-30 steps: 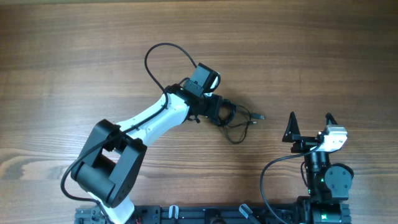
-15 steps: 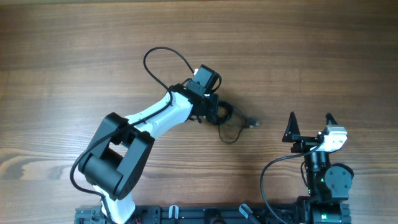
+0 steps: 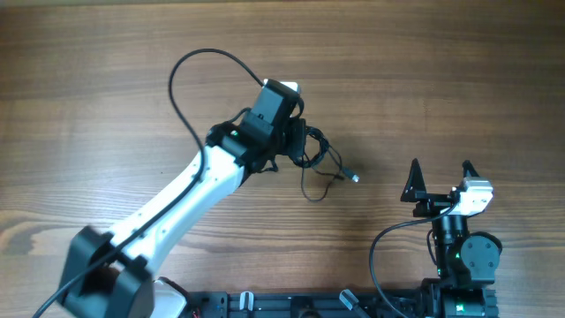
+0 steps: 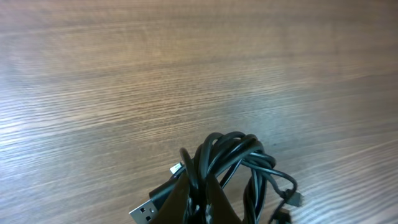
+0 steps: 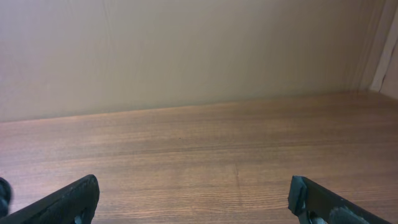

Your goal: Untangle cables

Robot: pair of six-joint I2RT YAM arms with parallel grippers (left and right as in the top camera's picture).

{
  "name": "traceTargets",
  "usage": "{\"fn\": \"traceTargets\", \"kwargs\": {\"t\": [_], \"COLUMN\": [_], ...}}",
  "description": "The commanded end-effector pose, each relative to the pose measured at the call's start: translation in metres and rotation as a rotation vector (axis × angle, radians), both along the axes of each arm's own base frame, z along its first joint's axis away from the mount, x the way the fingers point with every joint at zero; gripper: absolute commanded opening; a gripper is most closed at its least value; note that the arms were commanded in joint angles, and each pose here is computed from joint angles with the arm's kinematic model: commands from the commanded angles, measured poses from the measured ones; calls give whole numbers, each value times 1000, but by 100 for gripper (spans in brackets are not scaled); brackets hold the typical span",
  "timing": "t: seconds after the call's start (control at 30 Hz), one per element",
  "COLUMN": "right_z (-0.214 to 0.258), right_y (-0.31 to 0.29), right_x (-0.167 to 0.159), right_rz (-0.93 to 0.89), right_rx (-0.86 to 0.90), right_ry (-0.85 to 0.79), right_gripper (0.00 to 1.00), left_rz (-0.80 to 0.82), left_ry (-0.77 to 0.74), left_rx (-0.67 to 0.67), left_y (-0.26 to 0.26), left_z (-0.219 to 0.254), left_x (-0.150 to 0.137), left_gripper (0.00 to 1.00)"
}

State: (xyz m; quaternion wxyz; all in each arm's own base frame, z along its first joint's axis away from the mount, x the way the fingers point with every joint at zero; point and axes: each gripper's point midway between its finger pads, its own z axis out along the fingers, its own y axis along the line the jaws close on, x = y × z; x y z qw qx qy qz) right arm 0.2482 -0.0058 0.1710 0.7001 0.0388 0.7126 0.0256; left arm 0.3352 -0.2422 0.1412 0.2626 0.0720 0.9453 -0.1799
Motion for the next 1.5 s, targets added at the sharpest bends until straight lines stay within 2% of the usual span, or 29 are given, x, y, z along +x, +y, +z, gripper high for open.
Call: {"fn": "traceTargets", "kwargs": {"t": [0.0, 0.03, 0.1, 0.13, 0.2, 0.27, 0.37, 0.43, 0.5, 0.6, 0.67, 0.73, 0.83, 0.93, 1.03, 1.13, 1.2, 1.27, 1.3, 1.37, 1.4, 1.47], "right_z": [0, 1, 0, -2, 2, 4, 5, 7, 14, 50, 57, 54, 43, 41, 16, 7, -1, -5, -5, -2, 0, -1], "right_y": [-2, -2, 4, 11, 34, 59, 61, 63, 63, 65, 69, 85, 108, 147, 153, 166, 167, 173, 178, 188, 193, 199], "right_x": [0, 0, 0, 0, -2, -9, -10, -10, -11, -16, -16, -14, -6, -11, 0, -13, -14, -20, -24, -29, -30, -22], "right_rz": [-13, -13, 21, 56, 179, 312, 316, 335, 357, 387, 400, 479, 616, 940, 989, 1195, 1233, 1290, 1311, 1361, 1379, 1339], "right_rx": [17, 19, 144, 275, 655, 934, 1092, 1004, 772, 611, 551, 491, 507, 543, 660, 693, 709, 701, 692, 656, 626, 603], "right_ry": [-2, -5, -1, 9, 45, 128, 159, 144, 87, 18, 55, 175, 348, 496, 626, 673, 693, 700, 706, 696, 678, 670], "right_gripper": [100, 100, 100, 100, 100, 100, 100, 100, 100, 100, 100, 100, 100, 100, 100, 100, 94, 78, 73, 70, 62, 39], "left_rz": [45, 55, 105, 135, 172, 177, 220, 265, 313, 322, 307, 156, -207, -492, -609, -621, -622, -606, -595, -584, -582, -565], "left_ry": [-132, -152, -208, -228, -248, -238, -196, -168, -144, -120, -103, -77, -58, -83, -104, -101, -112, -118, -123, -128, -128, -106], "left_rx": [-33, -34, -8, 19, 54, 56, 40, 13, -20, -9, 18, 36, -28, -87, -126, -138, -143, -156, -168, -179, -181, -200], "left_y": [18, 23, 44, 55, 72, 76, 79, 80, 80, 78, 76, 58, 14, -12, -21, -23, -24, -26, -28, -29, -29, -31], "left_z": [58, 67, 89, 94, 103, 104, 98, 96, 95, 86, 77, 66, 61, 67, 72, 73, 74, 77, 79, 82, 82, 83], "left_x": [-4, -6, -14, -17, -25, -30, -35, -37, -36, -34, -32, -34, -53, -77, -88, -90, -89, -86, -84, -82, -82, -83], "left_gripper": [4, 4, 4, 4, 4, 4, 4, 4, 4, 4, 4, 4, 4, 4, 4, 4, 4, 4, 4, 4, 4, 4]}}
